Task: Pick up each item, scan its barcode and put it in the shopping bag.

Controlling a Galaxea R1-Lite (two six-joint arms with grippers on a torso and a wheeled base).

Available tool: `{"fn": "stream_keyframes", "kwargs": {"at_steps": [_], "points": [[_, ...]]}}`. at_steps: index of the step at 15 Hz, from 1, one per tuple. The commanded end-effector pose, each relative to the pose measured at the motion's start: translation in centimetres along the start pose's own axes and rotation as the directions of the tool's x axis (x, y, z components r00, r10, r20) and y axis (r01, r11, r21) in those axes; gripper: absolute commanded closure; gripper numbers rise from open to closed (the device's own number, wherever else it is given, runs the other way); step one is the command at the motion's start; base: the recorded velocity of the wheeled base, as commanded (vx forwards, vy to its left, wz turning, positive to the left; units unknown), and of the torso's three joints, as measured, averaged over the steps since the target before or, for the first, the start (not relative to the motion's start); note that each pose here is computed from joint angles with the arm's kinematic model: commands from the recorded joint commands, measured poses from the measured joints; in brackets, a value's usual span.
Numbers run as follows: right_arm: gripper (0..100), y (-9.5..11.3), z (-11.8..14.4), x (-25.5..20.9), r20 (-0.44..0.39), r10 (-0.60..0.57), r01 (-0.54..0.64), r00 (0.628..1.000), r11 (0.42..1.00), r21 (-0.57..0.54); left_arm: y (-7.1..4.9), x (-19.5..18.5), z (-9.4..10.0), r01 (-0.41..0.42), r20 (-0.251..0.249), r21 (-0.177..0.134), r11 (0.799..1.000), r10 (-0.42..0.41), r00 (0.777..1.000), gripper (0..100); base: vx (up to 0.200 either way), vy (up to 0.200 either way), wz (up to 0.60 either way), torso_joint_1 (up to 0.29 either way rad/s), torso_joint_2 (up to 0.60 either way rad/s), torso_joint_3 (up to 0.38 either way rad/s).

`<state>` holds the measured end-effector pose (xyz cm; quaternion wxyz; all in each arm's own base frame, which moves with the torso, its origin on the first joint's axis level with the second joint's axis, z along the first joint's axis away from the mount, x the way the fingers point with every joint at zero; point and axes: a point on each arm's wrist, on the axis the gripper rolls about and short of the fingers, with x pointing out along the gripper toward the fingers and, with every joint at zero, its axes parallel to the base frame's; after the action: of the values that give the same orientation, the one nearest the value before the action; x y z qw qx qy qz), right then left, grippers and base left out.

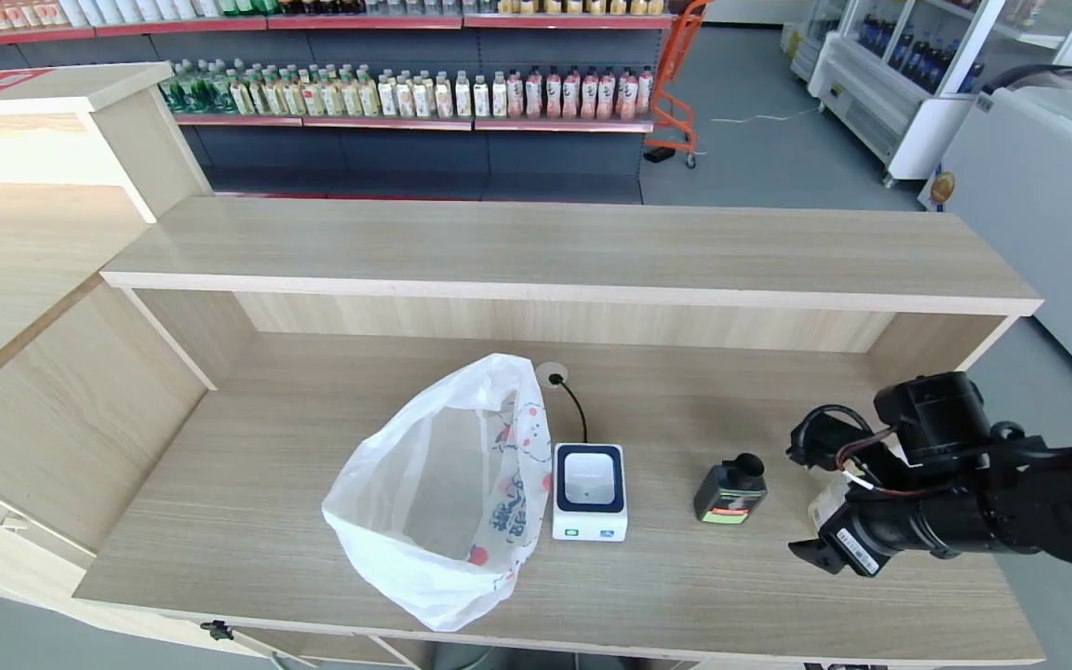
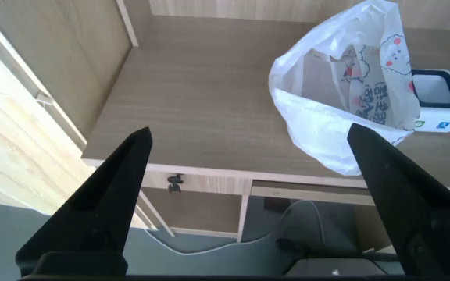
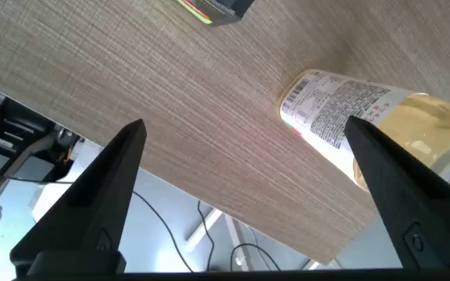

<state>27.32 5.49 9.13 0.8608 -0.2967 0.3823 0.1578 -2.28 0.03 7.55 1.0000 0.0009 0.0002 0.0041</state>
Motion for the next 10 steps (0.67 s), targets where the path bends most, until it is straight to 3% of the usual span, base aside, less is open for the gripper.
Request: {"fn": "stream_keyframes", "kwargs": {"at_steps": [1, 3, 10], "points": [[0, 0.9, 0.0, 2.8, -0.028, 0.036, -0.037, 0.999, 0.999, -0.016, 0.0, 0.0, 0.0, -0.001, 0.000, 0.000, 1.000, 0.001, 1.000, 0, 0.000, 0.000, 0.00, 0.000, 0.00, 0.000], [0, 1.2, 1.0, 4.4, 0.032, 0.081, -0.080, 0.996, 0.996, -0.028, 0.0, 0.0, 0.0, -0.001, 0.000, 0.000, 1.000, 0.001, 1.000, 0, 0.000, 0.000, 0.00, 0.000, 0.00, 0.000], [0, 2.0, 4.2, 7.8, 0.095, 0.106, -0.100, 0.990, 0.993, -0.068, 0.0, 0.0, 0.0, -0.001, 0.000, 0.000, 1.000, 0.001, 1.000, 0, 0.000, 0.000, 0.00, 0.000, 0.00, 0.000]]}}
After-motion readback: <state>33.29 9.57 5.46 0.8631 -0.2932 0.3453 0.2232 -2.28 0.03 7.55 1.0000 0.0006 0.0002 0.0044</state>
